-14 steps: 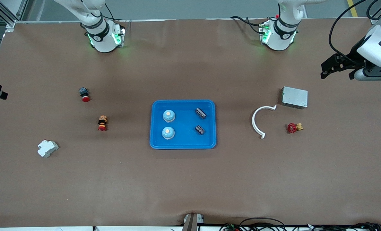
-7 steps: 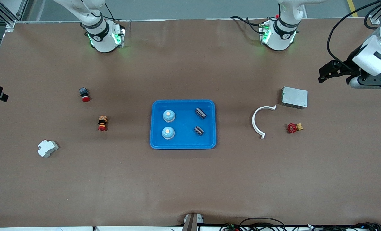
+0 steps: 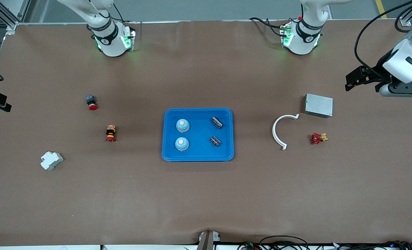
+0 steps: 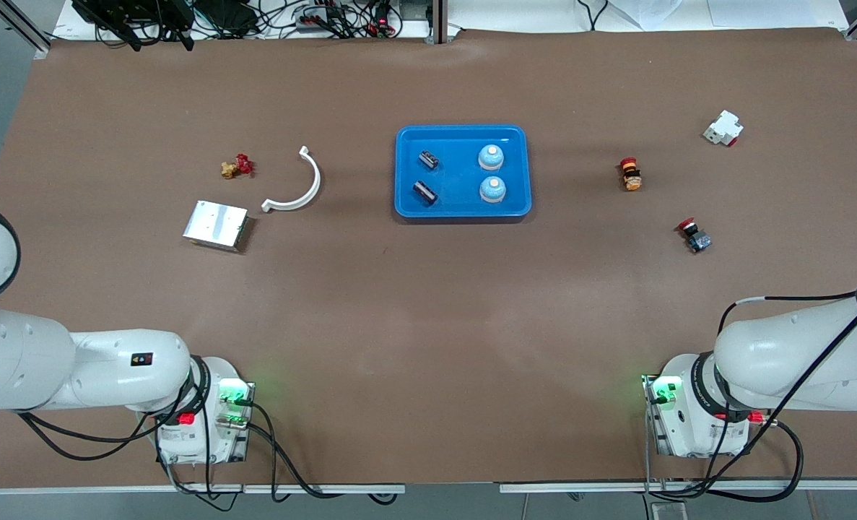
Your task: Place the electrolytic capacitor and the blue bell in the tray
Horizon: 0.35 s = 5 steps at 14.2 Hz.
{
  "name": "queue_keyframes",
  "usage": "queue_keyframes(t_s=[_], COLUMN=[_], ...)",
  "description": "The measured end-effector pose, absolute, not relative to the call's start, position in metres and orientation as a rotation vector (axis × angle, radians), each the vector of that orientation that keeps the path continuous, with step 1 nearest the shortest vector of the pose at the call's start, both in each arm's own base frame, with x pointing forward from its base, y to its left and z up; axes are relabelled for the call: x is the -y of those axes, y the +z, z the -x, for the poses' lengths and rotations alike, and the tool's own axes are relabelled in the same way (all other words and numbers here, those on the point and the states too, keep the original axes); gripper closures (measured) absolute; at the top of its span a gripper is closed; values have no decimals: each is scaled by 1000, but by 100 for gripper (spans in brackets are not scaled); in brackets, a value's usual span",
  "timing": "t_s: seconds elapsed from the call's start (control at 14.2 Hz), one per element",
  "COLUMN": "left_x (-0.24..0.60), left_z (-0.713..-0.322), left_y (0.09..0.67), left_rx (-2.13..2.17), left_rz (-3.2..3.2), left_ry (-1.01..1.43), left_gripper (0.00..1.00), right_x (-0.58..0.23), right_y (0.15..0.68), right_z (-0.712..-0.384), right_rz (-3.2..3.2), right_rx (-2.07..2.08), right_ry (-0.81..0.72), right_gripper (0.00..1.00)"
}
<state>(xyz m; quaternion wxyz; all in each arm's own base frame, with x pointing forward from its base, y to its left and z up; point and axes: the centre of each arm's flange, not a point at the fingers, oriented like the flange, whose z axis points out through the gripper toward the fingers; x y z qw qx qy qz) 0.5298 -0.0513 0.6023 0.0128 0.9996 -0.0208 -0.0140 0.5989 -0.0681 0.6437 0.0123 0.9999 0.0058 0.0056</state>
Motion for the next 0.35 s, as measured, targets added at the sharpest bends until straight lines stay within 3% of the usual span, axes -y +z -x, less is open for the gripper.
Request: queue_keyframes(t_s=[0.35], left_x=[51], left_z=[-530], left_y=[602], left_rx=[65], left_rz=[-3115], left_ry=[-45], left_gripper=[0], right_x=[70], right_y=[643], right_z=[-598], right_rz=[-3117], right_rx=[-11], right_ry=[9], right_gripper=[0])
